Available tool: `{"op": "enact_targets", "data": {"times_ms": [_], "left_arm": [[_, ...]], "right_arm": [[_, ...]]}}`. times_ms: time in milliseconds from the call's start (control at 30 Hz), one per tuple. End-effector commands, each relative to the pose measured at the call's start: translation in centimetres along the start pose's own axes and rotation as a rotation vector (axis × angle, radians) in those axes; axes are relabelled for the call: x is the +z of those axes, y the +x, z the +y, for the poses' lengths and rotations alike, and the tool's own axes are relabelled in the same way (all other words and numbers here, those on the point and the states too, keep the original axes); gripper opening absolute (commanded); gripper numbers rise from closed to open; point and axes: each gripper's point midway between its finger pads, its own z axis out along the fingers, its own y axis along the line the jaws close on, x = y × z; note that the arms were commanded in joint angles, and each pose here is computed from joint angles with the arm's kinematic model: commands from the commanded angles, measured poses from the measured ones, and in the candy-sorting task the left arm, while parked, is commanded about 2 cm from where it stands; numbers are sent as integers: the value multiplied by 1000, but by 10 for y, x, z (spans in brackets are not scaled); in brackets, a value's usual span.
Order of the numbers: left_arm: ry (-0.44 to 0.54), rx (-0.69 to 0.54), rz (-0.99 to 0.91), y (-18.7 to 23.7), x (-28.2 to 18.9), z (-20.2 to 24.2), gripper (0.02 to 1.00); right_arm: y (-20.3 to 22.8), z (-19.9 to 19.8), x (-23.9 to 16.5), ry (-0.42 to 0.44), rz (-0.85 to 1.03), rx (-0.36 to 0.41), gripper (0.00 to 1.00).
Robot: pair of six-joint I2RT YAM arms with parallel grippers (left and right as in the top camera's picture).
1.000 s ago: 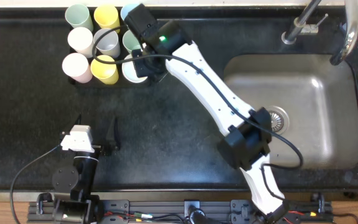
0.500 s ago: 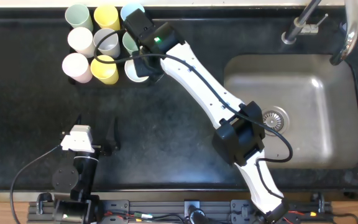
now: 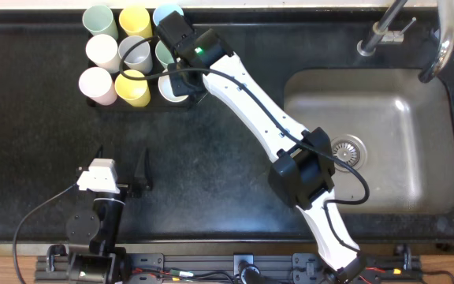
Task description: Store Cups
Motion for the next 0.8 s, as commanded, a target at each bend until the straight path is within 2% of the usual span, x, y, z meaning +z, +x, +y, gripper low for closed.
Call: {"op": "enact_targets", "data": {"times_ms": [33, 467, 633, 733, 800], "left_arm": [[24, 22, -4, 0, 0, -5, 1000], [24, 22, -4, 0, 0, -5, 1000], [24, 22, -4, 0, 0, -5, 1000], [24, 22, -4, 0, 0, -5, 998], [24, 22, -4, 0, 0, -5, 1000]], "right_arm": [[0, 2, 14, 5, 13, 12, 42], [4, 1, 27, 11, 33, 19, 60], [3, 1, 26, 9, 30, 19, 251], [0, 4, 18, 1, 14, 17, 500], [-6, 7, 3, -16, -21, 16, 584]]}}
